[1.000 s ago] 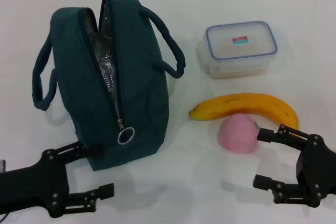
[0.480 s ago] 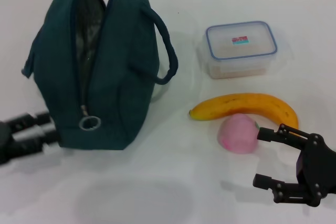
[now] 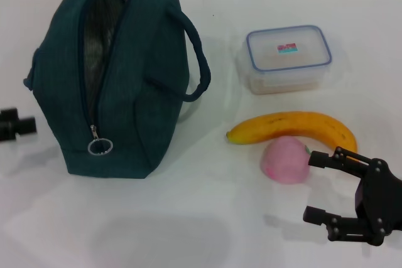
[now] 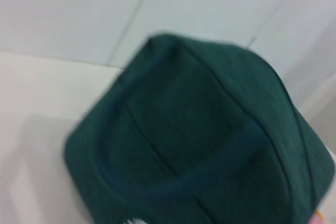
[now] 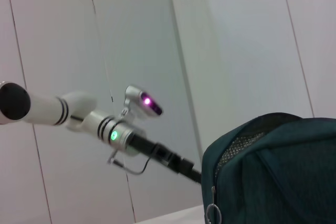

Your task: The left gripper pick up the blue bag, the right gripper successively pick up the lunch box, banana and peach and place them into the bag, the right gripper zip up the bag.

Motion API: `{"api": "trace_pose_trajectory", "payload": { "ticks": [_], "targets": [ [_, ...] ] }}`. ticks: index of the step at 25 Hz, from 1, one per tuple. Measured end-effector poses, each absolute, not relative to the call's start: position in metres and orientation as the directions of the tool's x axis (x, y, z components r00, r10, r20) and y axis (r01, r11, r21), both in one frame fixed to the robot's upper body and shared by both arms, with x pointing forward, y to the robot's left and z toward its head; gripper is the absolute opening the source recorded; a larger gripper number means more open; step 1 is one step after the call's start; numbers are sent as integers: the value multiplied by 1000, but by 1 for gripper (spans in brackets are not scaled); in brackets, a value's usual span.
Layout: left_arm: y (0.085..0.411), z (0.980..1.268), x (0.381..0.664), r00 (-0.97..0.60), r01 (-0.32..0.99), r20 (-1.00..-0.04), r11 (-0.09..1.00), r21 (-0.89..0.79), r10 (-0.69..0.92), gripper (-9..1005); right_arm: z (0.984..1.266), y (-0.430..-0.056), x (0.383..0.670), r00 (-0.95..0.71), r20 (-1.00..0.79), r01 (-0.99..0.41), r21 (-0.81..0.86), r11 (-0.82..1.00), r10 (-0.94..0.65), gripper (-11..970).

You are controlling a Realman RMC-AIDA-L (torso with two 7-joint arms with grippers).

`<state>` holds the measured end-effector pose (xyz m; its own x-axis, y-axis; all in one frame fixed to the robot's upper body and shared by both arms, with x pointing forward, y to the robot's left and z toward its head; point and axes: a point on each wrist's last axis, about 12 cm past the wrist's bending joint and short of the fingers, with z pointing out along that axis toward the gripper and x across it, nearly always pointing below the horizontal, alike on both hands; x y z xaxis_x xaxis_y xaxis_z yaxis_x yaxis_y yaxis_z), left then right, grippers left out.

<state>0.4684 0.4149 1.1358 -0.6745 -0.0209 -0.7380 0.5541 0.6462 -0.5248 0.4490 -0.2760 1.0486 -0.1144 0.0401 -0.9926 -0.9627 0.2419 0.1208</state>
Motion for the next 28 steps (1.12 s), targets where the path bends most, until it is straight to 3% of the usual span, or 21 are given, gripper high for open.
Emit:
{"api": "trace_pose_trajectory", "payload": {
  "ticks": [5,13,20,28],
  "targets": [
    [413,1172,491,-665,547,-746,682,-486,2,855,1049,-276,449,-115,-993,-963,121,242,40,856],
    [380,1217,543,-729,502,-684,665,-553,-19,850,1049,-276,449,-114,-993,-963,121,242,41,854],
    [354,1226,578,-782,450,-623,725,-522,37,846,1049,-276,449,-115,-993,-962,122,243,42,852],
    [340,1223,592,-801,421,-597,762,-491,58,841,1048,-277,448,-117,-992,-962,123,244,42,850]
  ]
}}
